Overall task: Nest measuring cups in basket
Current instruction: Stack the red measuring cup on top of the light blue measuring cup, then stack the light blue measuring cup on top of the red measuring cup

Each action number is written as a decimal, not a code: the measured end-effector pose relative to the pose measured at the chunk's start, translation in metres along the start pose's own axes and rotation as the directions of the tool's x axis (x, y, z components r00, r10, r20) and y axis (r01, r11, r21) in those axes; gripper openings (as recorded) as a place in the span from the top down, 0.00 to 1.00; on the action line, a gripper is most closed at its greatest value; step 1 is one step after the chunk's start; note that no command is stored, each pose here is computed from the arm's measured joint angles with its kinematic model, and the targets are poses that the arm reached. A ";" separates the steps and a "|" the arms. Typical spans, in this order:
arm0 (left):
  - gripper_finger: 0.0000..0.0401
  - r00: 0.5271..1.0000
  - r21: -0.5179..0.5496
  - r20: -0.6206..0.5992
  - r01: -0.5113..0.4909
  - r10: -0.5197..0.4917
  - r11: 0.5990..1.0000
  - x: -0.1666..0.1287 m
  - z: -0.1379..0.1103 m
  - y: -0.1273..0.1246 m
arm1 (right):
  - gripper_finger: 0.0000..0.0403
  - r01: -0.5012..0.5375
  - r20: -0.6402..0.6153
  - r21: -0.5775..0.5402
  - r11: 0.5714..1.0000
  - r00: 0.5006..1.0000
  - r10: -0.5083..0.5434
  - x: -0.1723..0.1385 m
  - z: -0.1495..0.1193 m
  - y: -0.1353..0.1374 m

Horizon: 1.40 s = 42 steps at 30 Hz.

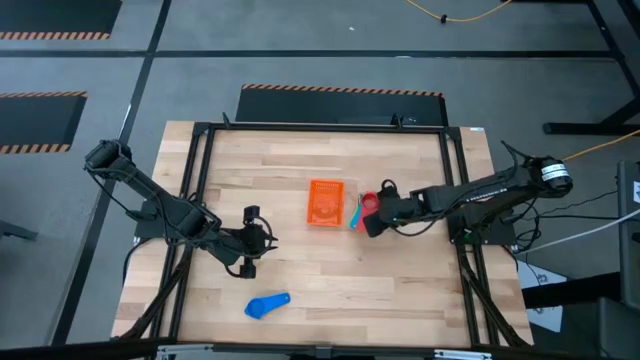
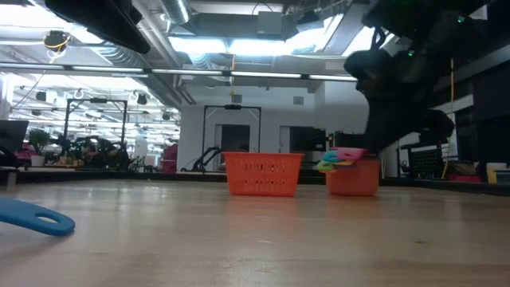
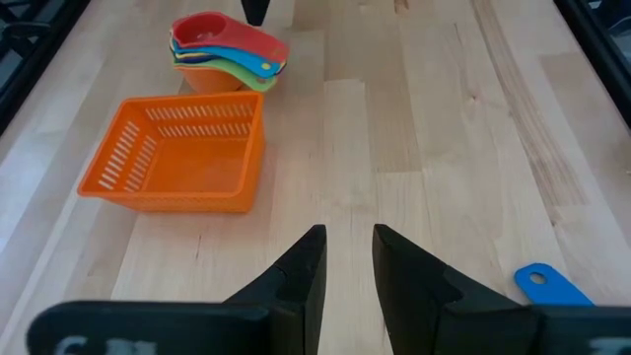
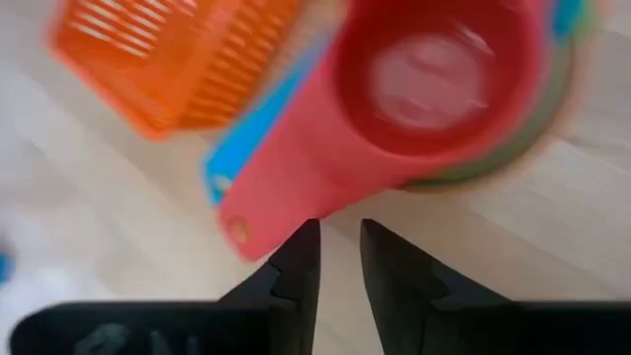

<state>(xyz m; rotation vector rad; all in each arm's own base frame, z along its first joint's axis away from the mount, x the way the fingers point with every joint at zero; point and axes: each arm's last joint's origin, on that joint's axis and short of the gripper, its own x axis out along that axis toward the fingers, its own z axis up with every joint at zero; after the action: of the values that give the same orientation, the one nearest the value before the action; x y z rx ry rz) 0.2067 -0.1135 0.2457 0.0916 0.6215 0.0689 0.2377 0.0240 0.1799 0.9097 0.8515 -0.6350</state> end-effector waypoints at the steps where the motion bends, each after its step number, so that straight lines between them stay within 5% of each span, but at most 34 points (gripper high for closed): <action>1: 0.80 1.000 0.000 0.000 0.000 0.000 1.000 0.000 0.000 0.000 | 0.80 -0.017 0.007 0.001 1.000 1.000 0.017 0.000 0.001 0.002; 14: 0.80 1.000 -0.012 -0.002 0.006 -0.006 1.000 0.000 0.000 0.000 | 0.80 -0.142 -0.011 -0.101 0.985 0.990 0.141 -0.010 0.002 0.010; 20: 0.80 0.996 -0.185 -0.026 0.077 -0.083 0.980 0.000 -0.001 -0.002 | 0.80 -0.238 0.006 -0.161 0.958 0.970 0.242 -0.033 -0.001 0.015; 29: 0.80 0.949 -0.605 -0.119 0.165 -0.293 0.779 -0.006 -0.008 -0.015 | 0.80 -0.284 -0.002 -0.247 0.926 0.956 0.293 -0.046 -0.006 0.016; 34: 0.80 0.930 -0.722 -0.156 0.123 -0.332 0.681 -0.015 -0.015 -0.026 | 0.80 -0.280 -0.002 -0.272 0.921 0.957 0.290 -0.046 -0.007 0.016; 42: 0.80 0.918 -0.803 -0.166 0.086 -0.360 0.589 -0.025 -0.025 -0.047 | 0.80 -0.266 0.012 -0.315 0.911 0.959 0.284 -0.046 -0.006 0.016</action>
<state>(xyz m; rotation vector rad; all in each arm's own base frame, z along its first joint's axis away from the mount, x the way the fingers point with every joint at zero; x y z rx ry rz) 0.1734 -0.1606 0.2351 -0.8936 0.8738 0.1050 0.2239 0.0425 0.2231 0.7034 0.7285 -0.2686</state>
